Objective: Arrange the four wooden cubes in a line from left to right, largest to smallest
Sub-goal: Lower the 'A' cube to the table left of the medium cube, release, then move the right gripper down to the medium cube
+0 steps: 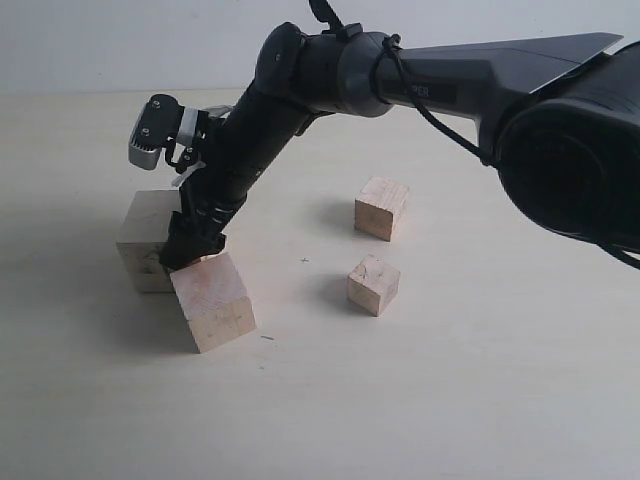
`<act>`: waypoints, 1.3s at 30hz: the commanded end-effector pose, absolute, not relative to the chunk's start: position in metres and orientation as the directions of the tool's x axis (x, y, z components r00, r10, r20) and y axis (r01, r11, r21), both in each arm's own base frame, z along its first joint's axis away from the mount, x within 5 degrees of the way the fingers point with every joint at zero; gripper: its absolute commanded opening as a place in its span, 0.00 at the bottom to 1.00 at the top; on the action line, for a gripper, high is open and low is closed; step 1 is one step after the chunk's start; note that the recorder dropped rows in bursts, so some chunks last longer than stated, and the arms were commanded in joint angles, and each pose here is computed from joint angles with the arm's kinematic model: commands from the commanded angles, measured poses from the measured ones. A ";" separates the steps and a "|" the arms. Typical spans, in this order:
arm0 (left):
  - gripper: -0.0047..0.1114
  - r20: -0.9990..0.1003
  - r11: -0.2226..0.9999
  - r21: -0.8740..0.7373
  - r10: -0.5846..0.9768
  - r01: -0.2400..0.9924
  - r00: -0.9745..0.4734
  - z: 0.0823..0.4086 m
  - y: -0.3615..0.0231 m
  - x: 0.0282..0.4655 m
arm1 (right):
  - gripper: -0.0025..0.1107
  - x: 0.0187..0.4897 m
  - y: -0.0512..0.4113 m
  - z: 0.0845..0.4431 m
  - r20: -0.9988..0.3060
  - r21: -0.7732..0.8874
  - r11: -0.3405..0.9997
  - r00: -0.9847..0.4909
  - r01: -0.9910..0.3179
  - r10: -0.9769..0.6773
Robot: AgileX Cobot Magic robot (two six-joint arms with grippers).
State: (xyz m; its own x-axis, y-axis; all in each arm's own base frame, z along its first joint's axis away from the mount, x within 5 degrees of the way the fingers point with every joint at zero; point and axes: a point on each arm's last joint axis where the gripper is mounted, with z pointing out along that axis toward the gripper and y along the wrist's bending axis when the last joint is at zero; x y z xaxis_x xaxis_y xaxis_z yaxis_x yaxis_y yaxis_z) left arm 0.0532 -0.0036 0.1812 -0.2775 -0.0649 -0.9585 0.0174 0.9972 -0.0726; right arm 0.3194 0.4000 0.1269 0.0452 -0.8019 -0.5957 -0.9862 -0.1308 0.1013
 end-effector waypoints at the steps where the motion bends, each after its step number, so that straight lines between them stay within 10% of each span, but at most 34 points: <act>1: 0.04 -0.962 0.997 -0.069 -0.061 0.023 -0.267 0.181 -0.004 0.053 | 0.69 0.319 0.395 0.117 -0.553 0.118 -0.138 0.051 -0.983 -0.832; 20: 0.04 -0.962 0.997 -0.069 -0.061 0.023 -0.267 0.181 -0.004 0.053 | 0.91 0.322 0.396 0.128 -0.564 0.131 -0.054 -0.030 -0.990 -0.825; 39: 0.04 -0.962 0.997 -0.069 -0.061 0.023 -0.267 0.181 -0.004 0.053 | 0.90 0.294 0.361 0.253 -0.504 0.072 -0.150 0.094 -0.986 -0.858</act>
